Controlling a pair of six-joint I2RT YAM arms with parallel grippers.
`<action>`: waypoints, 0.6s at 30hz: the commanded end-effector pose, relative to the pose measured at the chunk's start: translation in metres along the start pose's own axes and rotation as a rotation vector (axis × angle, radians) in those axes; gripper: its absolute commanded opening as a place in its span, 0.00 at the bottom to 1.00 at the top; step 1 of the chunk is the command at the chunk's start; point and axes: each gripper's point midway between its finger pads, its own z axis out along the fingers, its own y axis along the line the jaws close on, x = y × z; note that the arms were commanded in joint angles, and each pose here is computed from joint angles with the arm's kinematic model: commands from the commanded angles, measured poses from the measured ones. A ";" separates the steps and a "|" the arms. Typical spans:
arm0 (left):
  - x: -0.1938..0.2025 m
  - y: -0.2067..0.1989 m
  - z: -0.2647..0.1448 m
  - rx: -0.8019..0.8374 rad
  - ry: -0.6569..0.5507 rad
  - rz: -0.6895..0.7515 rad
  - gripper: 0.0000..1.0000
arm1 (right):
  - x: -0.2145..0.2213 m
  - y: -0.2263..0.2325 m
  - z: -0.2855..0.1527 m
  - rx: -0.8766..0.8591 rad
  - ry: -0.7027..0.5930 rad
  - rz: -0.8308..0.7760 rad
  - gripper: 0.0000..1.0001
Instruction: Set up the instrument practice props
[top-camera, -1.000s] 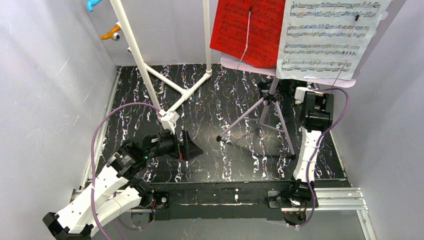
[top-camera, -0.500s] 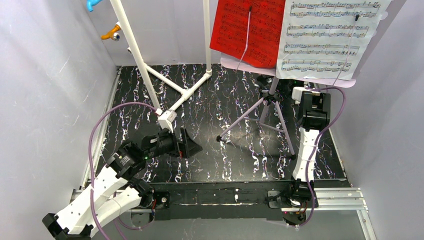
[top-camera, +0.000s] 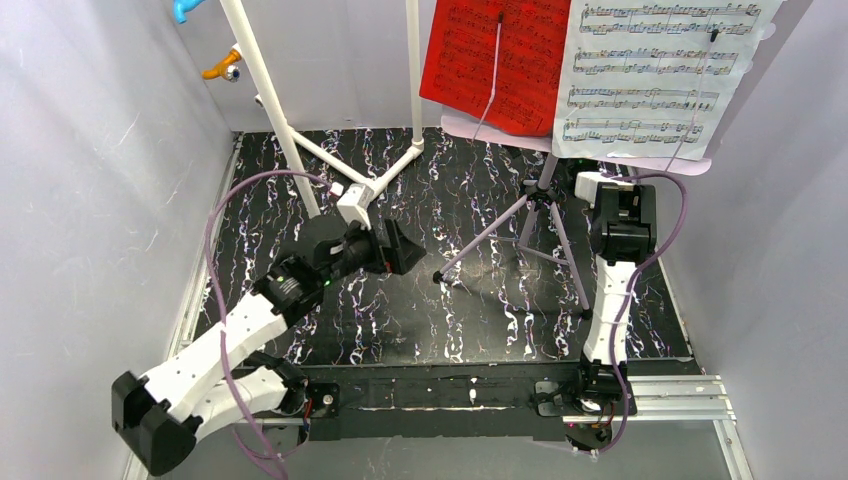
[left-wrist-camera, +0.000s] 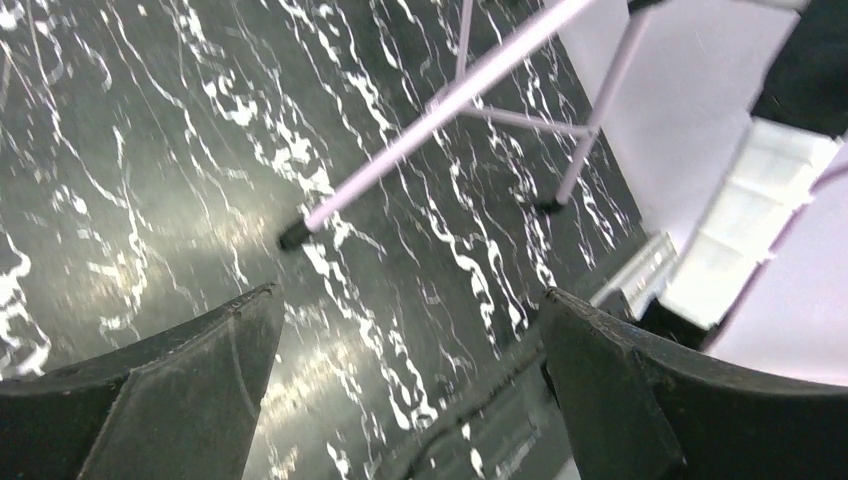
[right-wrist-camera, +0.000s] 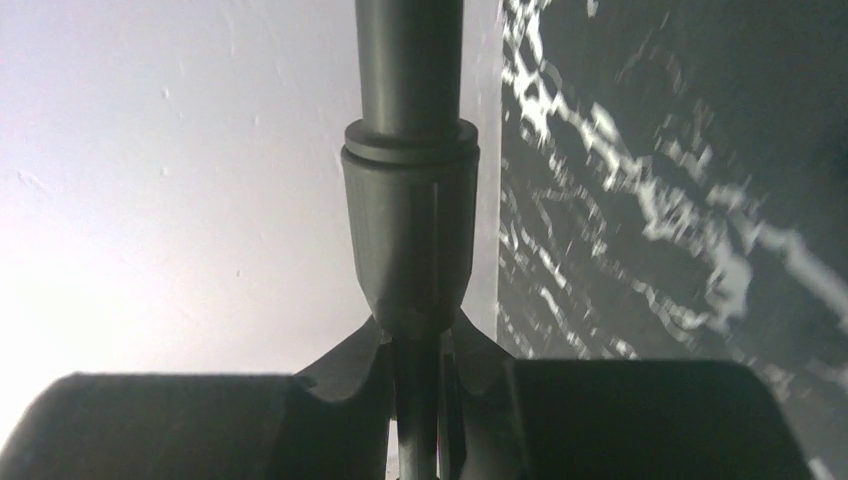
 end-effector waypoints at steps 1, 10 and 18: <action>-0.065 -0.012 0.027 0.007 -0.224 0.095 0.98 | 0.045 0.079 -0.035 -0.165 0.110 0.037 0.11; -0.101 -0.007 0.132 -0.043 -0.206 0.261 0.98 | 0.056 0.087 -0.065 -0.171 0.162 0.117 0.11; -0.126 -0.017 0.221 0.095 -0.194 0.370 0.95 | 0.063 0.085 -0.073 -0.157 0.199 0.126 0.11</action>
